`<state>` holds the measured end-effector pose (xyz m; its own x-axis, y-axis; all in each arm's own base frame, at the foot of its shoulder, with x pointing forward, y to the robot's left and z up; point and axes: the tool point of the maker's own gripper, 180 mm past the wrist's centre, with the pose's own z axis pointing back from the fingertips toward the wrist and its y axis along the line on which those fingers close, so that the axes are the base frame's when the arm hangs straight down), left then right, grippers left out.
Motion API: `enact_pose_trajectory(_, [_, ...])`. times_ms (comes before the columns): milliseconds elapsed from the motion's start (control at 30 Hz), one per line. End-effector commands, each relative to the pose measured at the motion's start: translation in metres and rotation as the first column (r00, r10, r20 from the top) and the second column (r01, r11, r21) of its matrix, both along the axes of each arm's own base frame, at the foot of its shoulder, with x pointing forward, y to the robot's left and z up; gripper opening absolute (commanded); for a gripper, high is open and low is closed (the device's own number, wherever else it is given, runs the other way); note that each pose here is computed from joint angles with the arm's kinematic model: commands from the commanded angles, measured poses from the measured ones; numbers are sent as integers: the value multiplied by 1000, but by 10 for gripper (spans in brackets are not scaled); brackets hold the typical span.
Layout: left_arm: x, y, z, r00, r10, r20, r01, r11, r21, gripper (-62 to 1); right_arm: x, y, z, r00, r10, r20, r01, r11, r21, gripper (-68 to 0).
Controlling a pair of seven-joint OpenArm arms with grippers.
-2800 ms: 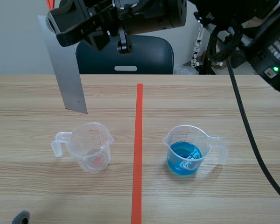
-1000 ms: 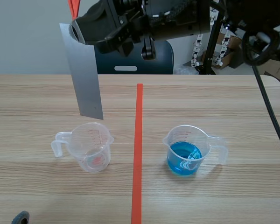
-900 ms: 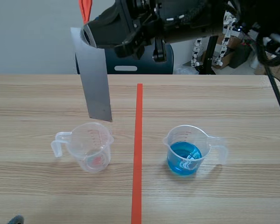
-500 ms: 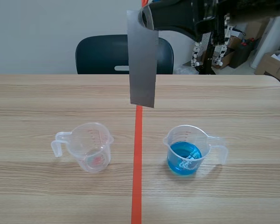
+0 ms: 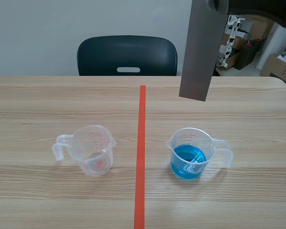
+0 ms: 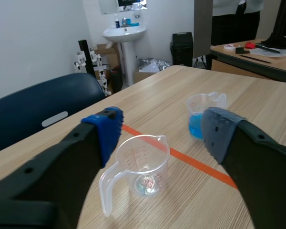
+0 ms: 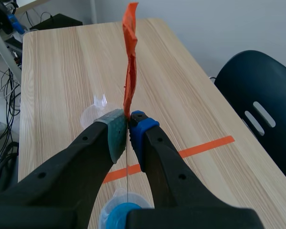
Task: Do the redox reaction experiment. move the plate over the blue solution
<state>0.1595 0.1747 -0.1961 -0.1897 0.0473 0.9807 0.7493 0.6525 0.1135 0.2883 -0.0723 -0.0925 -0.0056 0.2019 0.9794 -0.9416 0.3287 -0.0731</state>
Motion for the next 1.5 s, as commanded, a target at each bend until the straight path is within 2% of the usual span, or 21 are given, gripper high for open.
enact_pose_trajectory(0, [5,-1,8,1000,-18,25,19,1000,-9,-325,-1,-3,14,1000,-2,27,1,1000,29,-669])
enact_pose_trajectory(200, [24,-4,15,995,-77,58,74,995,63,-505,-3,-18,3,999,-27,29,28,999,-21,-669])
enact_pose_trajectory(333, [40,-6,13,995,-92,27,89,990,107,-557,-11,-23,-12,999,-17,32,19,999,-36,-669])
enact_pose_trajectory(567, [59,-19,17,991,-134,-1,132,977,168,-583,-19,-27,-26,1000,-4,29,6,999,-37,-669])
enact_pose_trajectory(667, [63,-33,21,985,-170,-13,169,965,200,-584,-12,-32,-26,999,-29,32,30,999,-27,-669])
enact_pose_trajectory(900, [63,-73,33,969,-246,-1,237,932,275,-584,9,-44,-37,995,-93,44,95,994,-44,-669])
enact_pose_trajectory(1000, [65,-84,35,967,-255,9,242,928,283,-584,13,-44,-40,993,-100,56,103,993,-55,-669])
enact_pose_trajectory(1133, [74,-93,29,971,-240,2,228,928,296,-584,16,-40,-46,993,-100,58,104,991,-81,-669])
enact_pose_trajectory(1300, [83,-111,27,970,-242,11,228,928,295,-584,19,-36,-48,993,-105,59,110,990,-85,-669])
enact_pose_trajectory(1467, [90,-131,8,965,-262,-1,245,903,353,-584,21,-35,-47,992,-108,66,113,990,-88,-669])
